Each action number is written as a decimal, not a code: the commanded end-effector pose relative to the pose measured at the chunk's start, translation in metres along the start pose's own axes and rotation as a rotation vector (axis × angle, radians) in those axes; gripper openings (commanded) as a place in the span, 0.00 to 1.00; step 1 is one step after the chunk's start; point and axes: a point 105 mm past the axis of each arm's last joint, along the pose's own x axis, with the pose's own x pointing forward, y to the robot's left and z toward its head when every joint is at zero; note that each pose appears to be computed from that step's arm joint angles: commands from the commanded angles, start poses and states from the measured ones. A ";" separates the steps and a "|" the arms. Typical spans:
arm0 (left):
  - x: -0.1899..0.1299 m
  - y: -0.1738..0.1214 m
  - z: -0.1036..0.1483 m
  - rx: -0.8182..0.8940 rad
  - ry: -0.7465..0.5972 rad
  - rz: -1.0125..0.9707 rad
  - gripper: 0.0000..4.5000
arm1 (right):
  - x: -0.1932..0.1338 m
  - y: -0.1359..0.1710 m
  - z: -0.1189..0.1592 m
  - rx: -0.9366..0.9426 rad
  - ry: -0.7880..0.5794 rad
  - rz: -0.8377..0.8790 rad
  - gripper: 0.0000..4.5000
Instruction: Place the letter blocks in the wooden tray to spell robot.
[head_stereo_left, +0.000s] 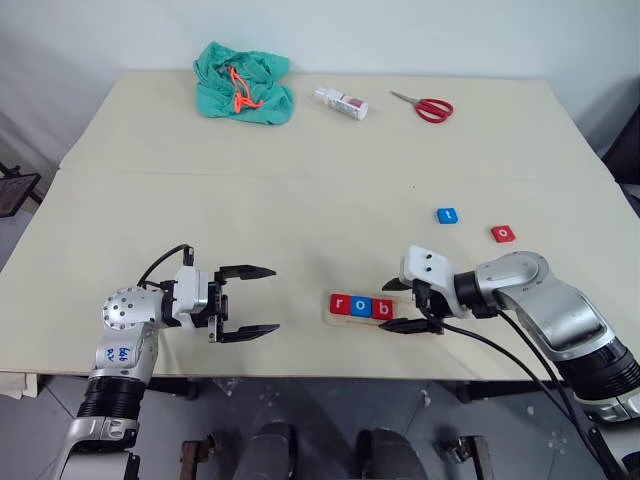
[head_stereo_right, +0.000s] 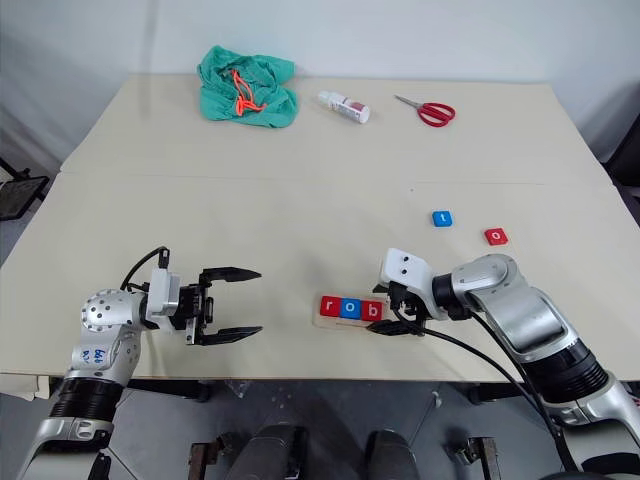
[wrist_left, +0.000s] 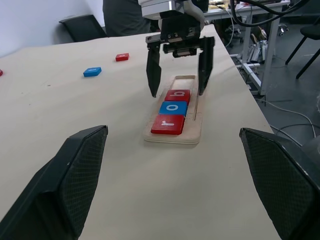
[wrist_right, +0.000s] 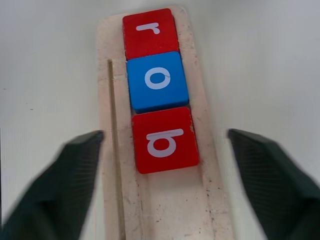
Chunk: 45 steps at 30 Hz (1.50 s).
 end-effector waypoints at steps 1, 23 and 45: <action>0.003 -0.001 0.006 0.030 -0.011 -0.007 1.00 | -0.010 0.009 0.031 -0.049 -0.102 0.007 1.00; 0.004 0.001 0.001 0.014 -0.018 -0.022 1.00 | -0.134 -0.054 -0.094 0.415 -0.285 -1.071 1.00; 0.005 0.003 0.000 0.009 -0.026 -0.065 1.00 | -0.145 -0.031 -0.102 0.492 -0.343 -1.188 1.00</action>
